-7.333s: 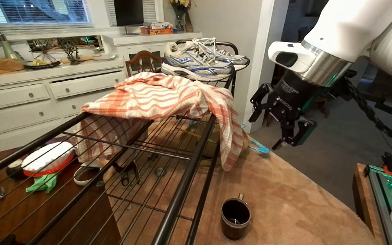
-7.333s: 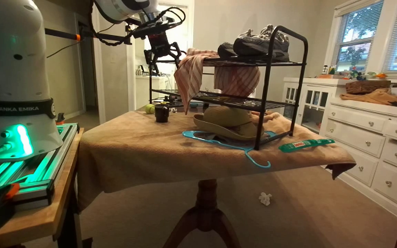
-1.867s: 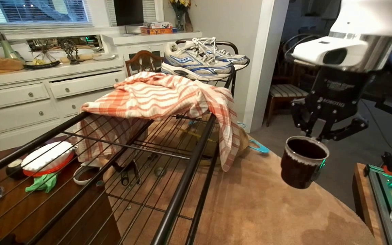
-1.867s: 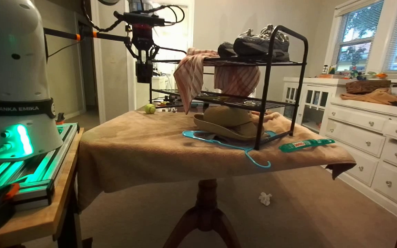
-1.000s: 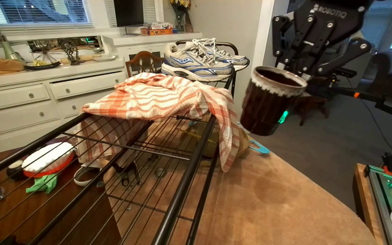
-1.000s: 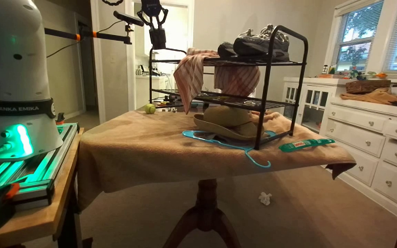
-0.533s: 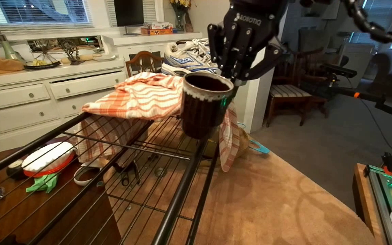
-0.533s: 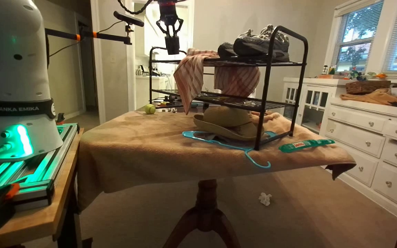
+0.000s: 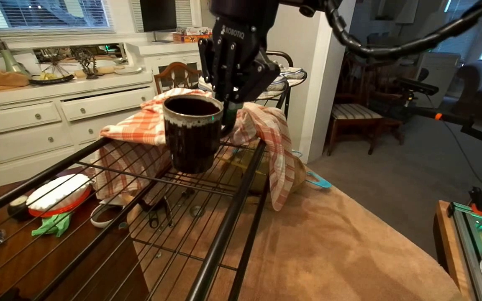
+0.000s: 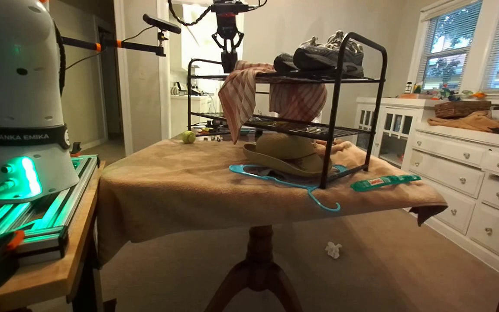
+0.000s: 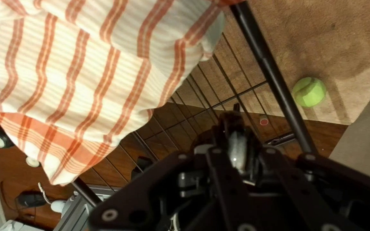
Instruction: Put the brown mug on the top shelf of the metal object
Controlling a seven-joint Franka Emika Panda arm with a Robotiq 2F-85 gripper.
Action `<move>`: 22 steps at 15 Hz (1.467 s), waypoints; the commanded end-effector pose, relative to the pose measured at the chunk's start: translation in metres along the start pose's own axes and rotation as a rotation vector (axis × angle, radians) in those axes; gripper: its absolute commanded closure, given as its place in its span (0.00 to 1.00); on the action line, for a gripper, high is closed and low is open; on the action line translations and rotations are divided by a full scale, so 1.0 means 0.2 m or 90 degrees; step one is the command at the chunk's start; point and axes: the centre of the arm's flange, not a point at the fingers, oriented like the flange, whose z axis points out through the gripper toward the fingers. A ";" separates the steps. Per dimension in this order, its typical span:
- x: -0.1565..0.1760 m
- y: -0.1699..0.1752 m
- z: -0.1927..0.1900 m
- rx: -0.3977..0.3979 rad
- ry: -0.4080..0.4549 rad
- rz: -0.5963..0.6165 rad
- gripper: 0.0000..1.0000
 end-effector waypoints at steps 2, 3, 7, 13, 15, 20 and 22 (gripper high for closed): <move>0.14 0.13 0.01 0.016 -0.043 0.013 0.96; 0.15 0.15 0.01 0.020 -0.049 0.015 0.96; 0.18 0.18 0.04 0.039 -0.056 0.022 0.96; 0.17 0.22 0.09 0.051 -0.054 0.031 0.71; 0.17 0.24 0.09 0.052 -0.053 0.034 0.79; 0.16 0.23 0.04 0.050 -0.052 0.032 0.29; 0.14 0.21 0.00 0.045 -0.050 0.028 0.14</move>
